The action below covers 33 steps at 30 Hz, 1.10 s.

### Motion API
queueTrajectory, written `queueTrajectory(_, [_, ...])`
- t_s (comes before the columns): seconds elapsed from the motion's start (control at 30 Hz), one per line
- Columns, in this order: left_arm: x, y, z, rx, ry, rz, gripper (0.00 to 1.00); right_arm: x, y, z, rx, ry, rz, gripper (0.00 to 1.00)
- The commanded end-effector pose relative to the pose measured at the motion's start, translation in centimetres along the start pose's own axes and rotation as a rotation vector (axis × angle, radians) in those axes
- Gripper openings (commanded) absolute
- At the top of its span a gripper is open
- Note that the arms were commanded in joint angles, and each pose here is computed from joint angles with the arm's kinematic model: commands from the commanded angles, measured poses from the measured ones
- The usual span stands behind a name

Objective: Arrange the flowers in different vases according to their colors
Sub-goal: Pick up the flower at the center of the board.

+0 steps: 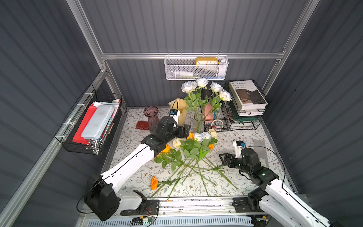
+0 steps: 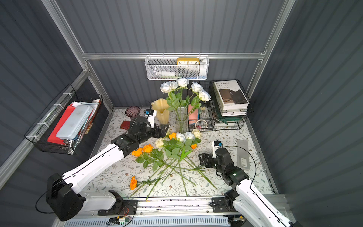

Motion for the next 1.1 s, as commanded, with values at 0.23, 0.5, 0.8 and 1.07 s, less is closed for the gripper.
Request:
queueTrajectory(0.23, [4.1,0.3,-0.7,0.092,0.302,-0.098,0.88,-0.3,0.6,1.0,-0.062,0.085,0.001,0.85])
queueTrajectory(0.5, [8.9,0.5,-0.1,-0.004,0.513,-0.137,0.83,0.0,0.4,1.2,-0.071,0.051,-0.003,0.85])
queueTrajectory(0.8, [13.0,-0.2,1.3,-0.164,0.614,-0.098,0.81,0.1,0.4,1.8,-0.071,0.062,-0.011,0.85])
queueTrajectory(1.07, [13.7,0.9,2.6,-0.341,0.638,-0.039,0.79,0.1,0.3,2.2,-0.079,0.06,-0.015,0.85])
Point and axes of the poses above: each gripper's point midway between its finger pads, its own z axis out along the fingers, its own y axis along the line the jaws close on, x = y × z, the point moved 10 cm from there along -z, back along the fingers, and after that the axes turned 10 degrees about -z, right-handed, at the moved point
